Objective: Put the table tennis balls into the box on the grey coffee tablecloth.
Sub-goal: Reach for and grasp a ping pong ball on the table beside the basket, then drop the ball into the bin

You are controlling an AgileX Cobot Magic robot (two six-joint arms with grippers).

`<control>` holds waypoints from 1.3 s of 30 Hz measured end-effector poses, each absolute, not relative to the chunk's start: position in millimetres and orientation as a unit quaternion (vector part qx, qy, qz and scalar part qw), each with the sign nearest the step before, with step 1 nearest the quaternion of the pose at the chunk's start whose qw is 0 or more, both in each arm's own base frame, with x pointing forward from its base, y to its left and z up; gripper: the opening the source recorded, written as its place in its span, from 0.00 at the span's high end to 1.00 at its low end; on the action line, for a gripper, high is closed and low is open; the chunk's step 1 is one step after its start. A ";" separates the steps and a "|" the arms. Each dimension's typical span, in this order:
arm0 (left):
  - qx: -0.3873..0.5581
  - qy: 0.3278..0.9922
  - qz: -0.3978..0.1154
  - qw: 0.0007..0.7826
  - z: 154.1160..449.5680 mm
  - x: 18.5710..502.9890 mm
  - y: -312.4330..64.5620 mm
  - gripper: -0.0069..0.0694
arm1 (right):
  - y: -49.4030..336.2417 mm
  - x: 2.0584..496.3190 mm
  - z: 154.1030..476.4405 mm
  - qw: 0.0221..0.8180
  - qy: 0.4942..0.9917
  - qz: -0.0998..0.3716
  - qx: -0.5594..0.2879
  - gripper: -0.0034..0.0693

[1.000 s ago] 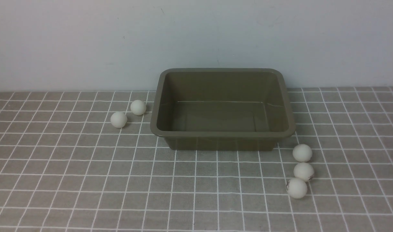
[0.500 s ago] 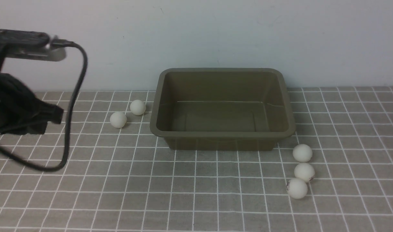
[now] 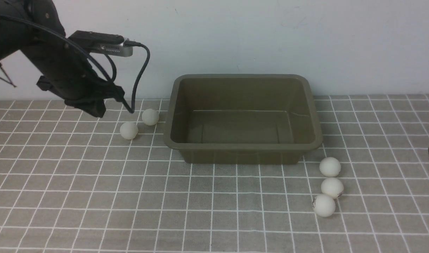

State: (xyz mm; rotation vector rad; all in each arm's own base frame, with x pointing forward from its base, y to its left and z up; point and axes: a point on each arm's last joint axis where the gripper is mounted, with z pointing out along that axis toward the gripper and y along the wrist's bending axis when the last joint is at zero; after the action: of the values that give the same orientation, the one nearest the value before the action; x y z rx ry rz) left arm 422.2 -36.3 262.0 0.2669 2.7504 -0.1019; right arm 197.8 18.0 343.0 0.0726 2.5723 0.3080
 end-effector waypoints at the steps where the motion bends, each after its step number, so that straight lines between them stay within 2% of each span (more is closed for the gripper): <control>1: 0.094 0.975 -0.037 0.198 257.9 430.5 -37.0 0.87 | 18.0 197.8 343.0 0.272 0.955 0.114 0.027 0.95; 4: 0.089 0.972 -0.042 0.213 242.0 449.5 -39.0 0.78 | 18.0 197.8 343.0 0.272 0.955 0.114 0.027 0.95; 11: 0.071 0.975 -0.060 0.204 182.6 475.4 -43.3 0.29 | 19.2 197.8 343.2 0.271 0.955 0.121 0.028 0.95; 14: 0.067 0.976 -0.062 0.200 169.1 478.7 -43.8 0.17 | 19.2 197.8 343.2 0.271 0.955 0.121 0.028 0.95; 19: 0.066 0.975 -0.061 0.201 156.0 482.6 -43.7 0.16 | 19.2 197.8 343.2 0.271 0.955 0.121 0.028 0.95; 22: 0.065 0.977 -0.061 0.195 149.4 483.1 -43.9 0.26 | 19.2 197.8 343.3 0.271 0.955 0.120 0.028 0.95; 25: 0.067 0.980 -0.063 0.179 144.9 481.3 -44.1 0.46 | 19.3 198.0 343.4 0.272 0.954 0.121 0.027 0.95; 30: 0.081 0.982 -0.051 0.161 159.8 478.9 -42.3 0.45 | 20.4 195.6 343.6 0.262 0.958 0.117 0.003 0.95; 33: 0.096 0.981 -0.035 0.166 193.7 476.9 -39.6 0.45 | 26.7 193.1 341.3 0.242 0.963 0.120 -0.017 0.95; 35: 0.102 0.976 -0.032 0.191 241.4 471.2 -39.5 0.45 | 43.2 193.5 333.1 0.215 0.967 0.126 -0.049 0.95; 37: 0.103 0.969 -0.049 0.220 281.0 462.5 -45.1 0.45 | 55.4 194.3 324.4 0.200 0.970 0.125 -0.063 0.95; 38: 0.104 0.968 -0.051 0.224 285.8 461.7 -46.0 0.45 | 58.5 195.4 321.2 0.195 0.971 0.123 -0.065 0.95; 39: 0.109 0.958 -0.077 0.252 313.8 454.4 -56.4 0.45 | 68.9 198.1 311.0 0.183 0.974 0.109 -0.071 0.93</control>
State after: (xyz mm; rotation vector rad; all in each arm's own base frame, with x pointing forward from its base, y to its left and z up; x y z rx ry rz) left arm 454.4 -56.4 313.8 0.2973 2.6063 -0.2098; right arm 198.1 68.9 311.0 -0.1996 2.7489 0.3082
